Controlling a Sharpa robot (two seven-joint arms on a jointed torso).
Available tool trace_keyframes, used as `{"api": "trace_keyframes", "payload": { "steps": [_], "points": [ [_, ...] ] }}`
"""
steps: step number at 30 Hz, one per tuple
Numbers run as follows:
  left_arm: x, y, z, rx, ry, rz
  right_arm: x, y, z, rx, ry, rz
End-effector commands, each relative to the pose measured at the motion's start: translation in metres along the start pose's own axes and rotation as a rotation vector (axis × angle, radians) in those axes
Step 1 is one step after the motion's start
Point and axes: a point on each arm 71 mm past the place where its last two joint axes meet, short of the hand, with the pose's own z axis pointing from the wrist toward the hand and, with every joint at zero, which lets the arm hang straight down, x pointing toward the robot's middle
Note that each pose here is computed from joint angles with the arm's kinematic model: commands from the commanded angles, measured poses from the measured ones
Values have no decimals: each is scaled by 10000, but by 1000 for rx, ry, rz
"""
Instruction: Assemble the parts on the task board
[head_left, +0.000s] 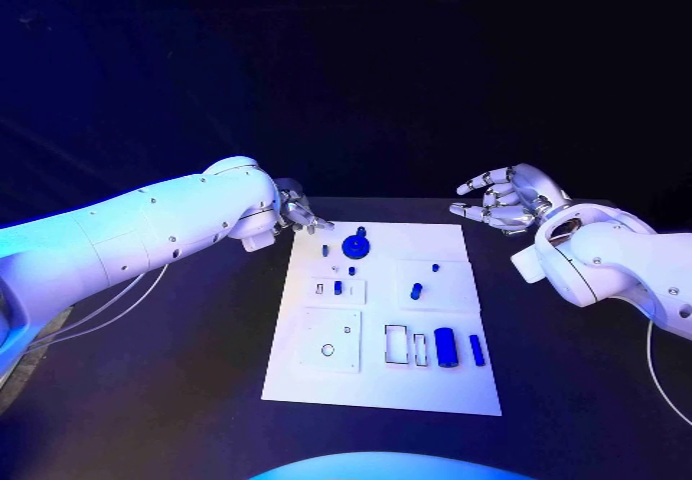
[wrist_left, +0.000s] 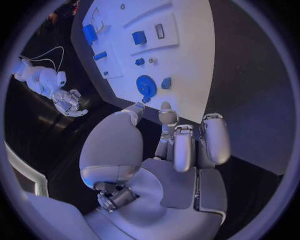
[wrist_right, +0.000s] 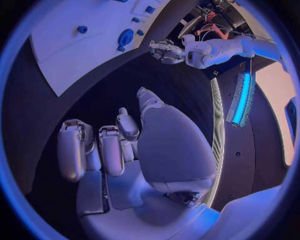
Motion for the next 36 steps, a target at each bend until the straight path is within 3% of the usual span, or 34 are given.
{"api": "trace_keyframes", "payload": {
  "steps": [1, 18, 26, 36],
  "points": [
    [15, -16, 40, 2, 30, 30, 10, 14, -1, -12, 6, -1],
    [125, -26, 227, -14, 93, 42, 39, 35, 21, -18, 10, -1],
    [222, -7, 280, -25, 138, 58, 48, 40, 29, -19, 12, -1],
    [248, 26, 306, -31, 133, 50, 66, 41, 40, -20, 15, -2]
  ]
}}
